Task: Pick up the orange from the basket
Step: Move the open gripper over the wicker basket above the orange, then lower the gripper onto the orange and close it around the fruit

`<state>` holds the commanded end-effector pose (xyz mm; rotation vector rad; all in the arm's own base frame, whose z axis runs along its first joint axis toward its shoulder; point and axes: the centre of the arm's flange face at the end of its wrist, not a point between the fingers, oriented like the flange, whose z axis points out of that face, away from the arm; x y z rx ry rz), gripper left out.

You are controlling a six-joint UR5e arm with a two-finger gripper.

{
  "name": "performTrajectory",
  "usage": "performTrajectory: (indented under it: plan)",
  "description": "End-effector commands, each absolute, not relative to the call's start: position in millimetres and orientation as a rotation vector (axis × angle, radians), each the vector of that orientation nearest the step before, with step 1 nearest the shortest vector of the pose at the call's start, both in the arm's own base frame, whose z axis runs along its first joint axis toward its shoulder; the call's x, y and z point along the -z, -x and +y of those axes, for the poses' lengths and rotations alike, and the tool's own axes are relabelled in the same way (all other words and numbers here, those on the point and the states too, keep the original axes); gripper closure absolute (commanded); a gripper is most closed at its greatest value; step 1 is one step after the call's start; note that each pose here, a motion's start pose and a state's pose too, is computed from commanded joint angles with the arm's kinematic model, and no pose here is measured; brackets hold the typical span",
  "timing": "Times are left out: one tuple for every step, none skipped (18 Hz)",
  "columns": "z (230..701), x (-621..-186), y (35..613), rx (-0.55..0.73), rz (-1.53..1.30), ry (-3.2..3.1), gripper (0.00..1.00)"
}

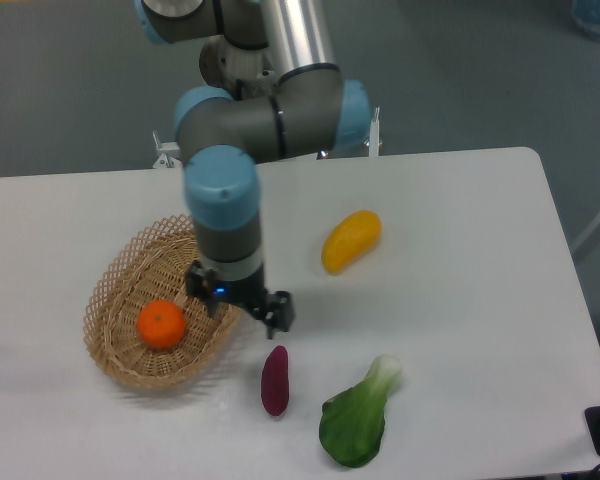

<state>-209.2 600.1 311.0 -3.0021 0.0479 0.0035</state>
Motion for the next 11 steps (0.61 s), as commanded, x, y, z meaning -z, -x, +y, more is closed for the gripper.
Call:
performTrajectory:
  plan:
    - [604.4,-303.8,194.3,0.032,0.076,3.004,0.0]
    - [605.1,-297.4,187.9,0.045,0.089,3.013,0.0]
    - [606.4,-283.8,174.5,0.067,0.118,3.034,0.0]
    - [604.6,-275.2,166.9,0.087,0.132,3.051,0.0]
    - [603.0,-271.1,160.5,0.099,0.148,3.059,0.0]
    - [602.3,-266.6,152.6,0.107,0.166,3.064,0.0]
    - [602.1,-260.3,149.0,0.121,0.173,3.072,0.0]
    - [604.3,-254.9,143.9,0.128,0.187,3.078,0.0]
    - [605.1,-251.1,143.1,0.135,0.187,3.082,0.0]
    - [605.8,-248.4,142.0,0.143,0.189,3.084,0.0]
    - [606.9,-245.0,137.2,0.15,0.196,3.088,0.0]
